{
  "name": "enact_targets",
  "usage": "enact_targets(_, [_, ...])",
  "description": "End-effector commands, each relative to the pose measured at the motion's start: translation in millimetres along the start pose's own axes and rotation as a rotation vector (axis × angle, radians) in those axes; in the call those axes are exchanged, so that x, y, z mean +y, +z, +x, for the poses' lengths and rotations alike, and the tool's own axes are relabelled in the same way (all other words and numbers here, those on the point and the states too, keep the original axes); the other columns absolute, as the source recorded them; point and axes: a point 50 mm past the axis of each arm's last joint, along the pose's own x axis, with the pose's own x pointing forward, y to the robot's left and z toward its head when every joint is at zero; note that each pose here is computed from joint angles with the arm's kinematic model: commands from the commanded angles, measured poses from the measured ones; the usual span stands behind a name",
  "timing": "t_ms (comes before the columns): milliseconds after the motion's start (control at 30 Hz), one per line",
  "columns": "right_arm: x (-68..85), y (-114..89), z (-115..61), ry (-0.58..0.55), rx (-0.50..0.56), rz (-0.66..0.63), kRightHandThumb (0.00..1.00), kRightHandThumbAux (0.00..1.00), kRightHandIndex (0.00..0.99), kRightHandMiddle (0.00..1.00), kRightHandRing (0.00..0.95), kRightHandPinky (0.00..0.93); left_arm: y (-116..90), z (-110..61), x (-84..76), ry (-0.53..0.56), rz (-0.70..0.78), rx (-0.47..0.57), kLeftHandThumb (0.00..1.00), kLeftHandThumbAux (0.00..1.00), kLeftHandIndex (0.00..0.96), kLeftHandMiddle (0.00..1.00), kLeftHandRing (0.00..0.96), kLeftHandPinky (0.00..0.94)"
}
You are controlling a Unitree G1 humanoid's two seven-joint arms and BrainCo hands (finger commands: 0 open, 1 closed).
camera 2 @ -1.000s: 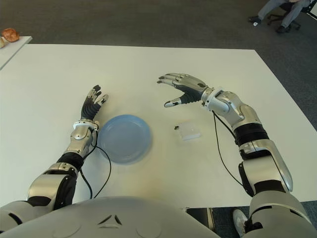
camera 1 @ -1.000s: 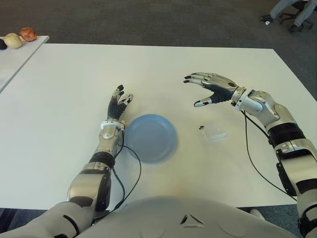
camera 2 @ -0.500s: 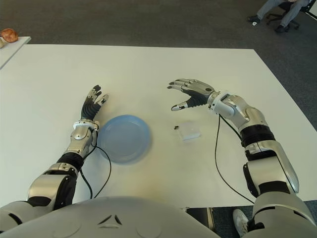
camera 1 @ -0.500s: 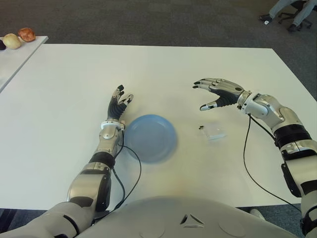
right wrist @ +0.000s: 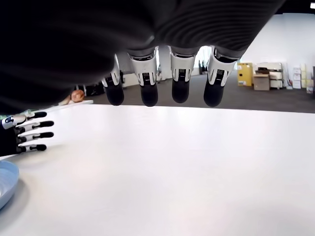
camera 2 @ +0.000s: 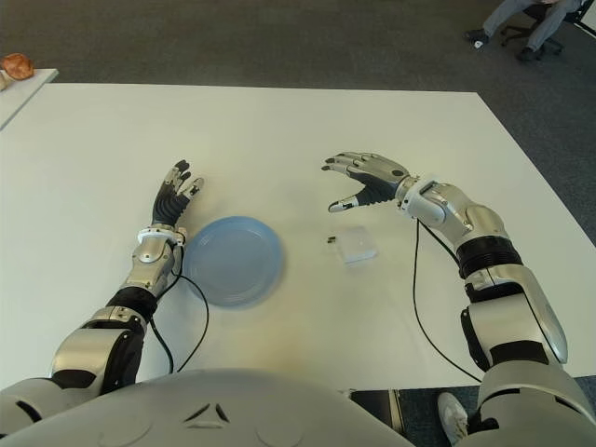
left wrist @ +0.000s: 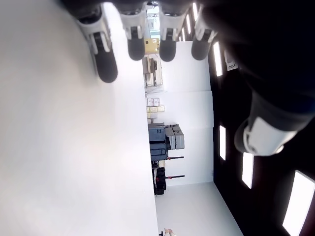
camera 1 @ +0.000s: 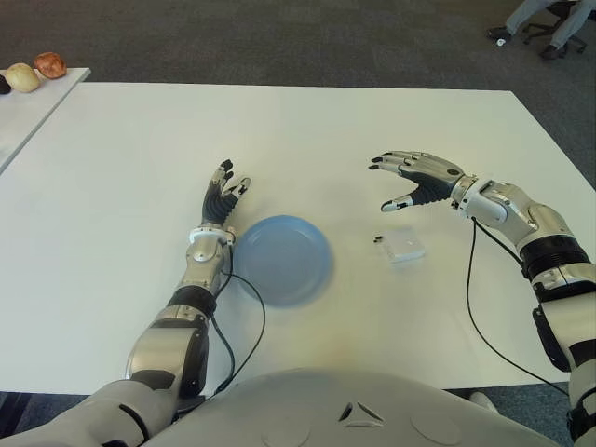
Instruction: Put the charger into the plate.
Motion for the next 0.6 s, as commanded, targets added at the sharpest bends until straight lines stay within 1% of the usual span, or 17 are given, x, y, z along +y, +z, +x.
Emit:
enact_targets(33, [11.9,1,-2.2,0.039,-0.005,0.007,0.251,0.135,0.0,0.0,0.0,0.0,-44,-27.4,0.0,-0.011,0.002,0.232,0.0,0.564,0.039,0.077,0.068,0.079])
enact_targets(300, [18.4,-1,-3.9,0.05,0.001,0.011,0.233,0.138,0.0,0.0,0.0,0.0,-45,-27.6,0.6,-0.011,0.007,0.236,0.0,0.557,0.039,0.077,0.064,0.068])
enact_targets(500, [27.4,-4,-8.0,0.07,0.021,0.039,0.216,0.137,0.0,0.0,0.0,0.0,-45,-27.4,0.7,-0.008,0.006,0.242,0.0,0.558,0.034,0.071,0.058,0.061])
enact_targets(600, [29.4,-4,-9.4,0.073,0.024,0.043,0.215,0.133,0.0,0.0,0.0,0.0,-45,-27.3,0.7,-0.008,0.007,0.242,0.0,0.559,0.032,0.07,0.056,0.06])
